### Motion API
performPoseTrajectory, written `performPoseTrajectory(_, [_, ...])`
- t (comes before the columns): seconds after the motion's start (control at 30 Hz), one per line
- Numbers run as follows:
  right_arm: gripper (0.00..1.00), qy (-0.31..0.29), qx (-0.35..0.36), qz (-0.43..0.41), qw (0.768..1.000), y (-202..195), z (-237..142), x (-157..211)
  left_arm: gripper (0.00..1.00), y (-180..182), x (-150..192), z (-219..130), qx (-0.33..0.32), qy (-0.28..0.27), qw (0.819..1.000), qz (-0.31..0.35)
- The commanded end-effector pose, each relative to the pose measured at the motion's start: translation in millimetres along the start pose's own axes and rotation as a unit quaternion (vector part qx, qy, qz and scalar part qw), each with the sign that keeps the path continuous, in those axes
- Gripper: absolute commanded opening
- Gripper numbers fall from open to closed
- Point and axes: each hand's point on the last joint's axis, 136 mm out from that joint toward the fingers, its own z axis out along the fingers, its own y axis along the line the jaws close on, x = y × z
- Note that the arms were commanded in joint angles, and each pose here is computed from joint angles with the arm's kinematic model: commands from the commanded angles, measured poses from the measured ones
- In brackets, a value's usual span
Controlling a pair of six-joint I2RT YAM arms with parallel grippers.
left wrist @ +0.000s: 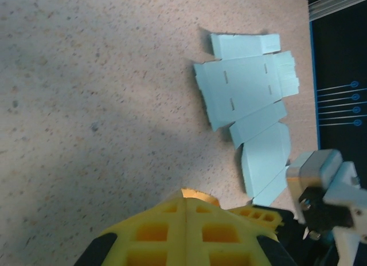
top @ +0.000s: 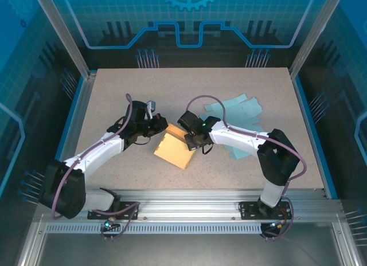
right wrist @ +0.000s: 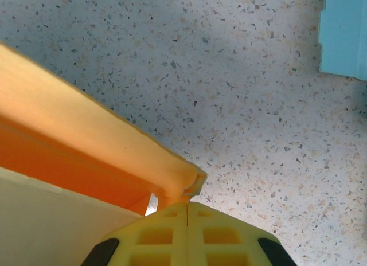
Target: Fold the paper box
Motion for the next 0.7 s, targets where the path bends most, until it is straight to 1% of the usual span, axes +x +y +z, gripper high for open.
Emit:
performPoseTrajectory(0.0, [0.00,-0.028,-0.005,0.009,1.000,3,-20,-16,0.00,13,11,-14,-0.027,0.006,0.999,0.024])
performPoseTrajectory(0.13, [0.00,-0.045,0.002,0.014,0.999,-3,-26,-28,0.00,14,10,-17,-0.026,-0.006,0.998,0.049])
performPoseTrajectory(0.3, [0.00,-0.077,0.012,0.011,0.997,-11,-40,-50,0.00,-4,-3,-15,0.015,-0.035,0.996,0.083])
performPoseTrajectory(0.53, [0.00,-0.117,0.047,-0.006,0.992,-23,-52,-76,0.00,-38,-30,-12,0.070,-0.083,0.982,0.151])
performPoseTrajectory(0.67, [0.00,-0.139,0.077,-0.008,0.987,-33,-55,-84,0.00,-40,-28,-2,0.077,-0.083,0.978,0.175])
